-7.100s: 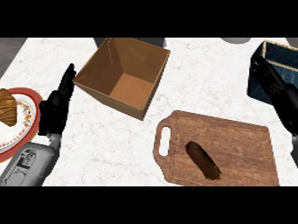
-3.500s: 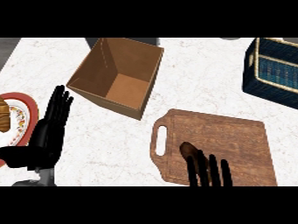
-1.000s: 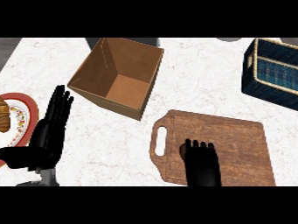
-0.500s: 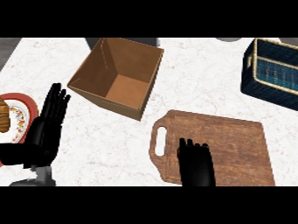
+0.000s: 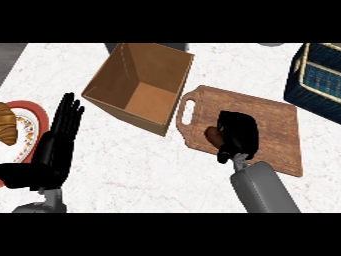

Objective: Pick the sweet potato from the cutting board and place it in the basket

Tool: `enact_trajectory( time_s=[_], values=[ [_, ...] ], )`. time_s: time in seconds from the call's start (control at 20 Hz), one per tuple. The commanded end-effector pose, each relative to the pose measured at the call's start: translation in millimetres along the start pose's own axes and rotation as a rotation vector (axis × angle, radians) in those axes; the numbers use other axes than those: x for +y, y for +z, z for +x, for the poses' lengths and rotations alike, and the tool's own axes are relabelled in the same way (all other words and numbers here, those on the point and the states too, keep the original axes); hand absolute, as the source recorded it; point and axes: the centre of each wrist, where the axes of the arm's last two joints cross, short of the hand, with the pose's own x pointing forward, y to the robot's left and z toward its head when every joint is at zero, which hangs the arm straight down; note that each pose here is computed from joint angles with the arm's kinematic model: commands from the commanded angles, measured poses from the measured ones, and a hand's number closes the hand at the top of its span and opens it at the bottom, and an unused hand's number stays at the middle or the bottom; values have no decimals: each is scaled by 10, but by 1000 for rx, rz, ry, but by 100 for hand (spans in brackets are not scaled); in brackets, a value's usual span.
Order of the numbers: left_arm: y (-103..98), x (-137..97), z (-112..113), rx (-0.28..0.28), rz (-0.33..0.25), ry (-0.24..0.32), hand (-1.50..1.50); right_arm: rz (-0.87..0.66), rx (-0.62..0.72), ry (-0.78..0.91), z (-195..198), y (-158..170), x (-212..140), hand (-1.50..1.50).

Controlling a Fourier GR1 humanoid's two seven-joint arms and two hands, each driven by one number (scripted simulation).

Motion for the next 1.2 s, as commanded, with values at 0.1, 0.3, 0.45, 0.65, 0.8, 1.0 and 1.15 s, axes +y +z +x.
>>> enact_trajectory(
  time_s=[0.1,0.3,0.45,0.65,0.8,1.0,1.15],
  values=[
    [-26,-24,-178,10,20,5,0,-113,-47,-296,125,-325,-434,150],
    [42,13,2,4,12,-13,0,-248,-95,-470,122,-238,-726,150],
    [94,124,-138,18,52,-12,0,-341,-160,-520,172,-70,-1188,150],
    [-99,119,-110,3,45,-22,0,-356,-171,-612,128,255,-1457,150],
    [-160,-96,-131,30,47,-10,0,-384,-112,-624,67,381,-1563,150],
    [-146,77,-18,1,35,-16,0,-414,-8,-609,-100,477,-2107,150],
    [94,24,-209,34,23,-5,0,-378,70,-552,-179,236,-2049,150]
  ],
)
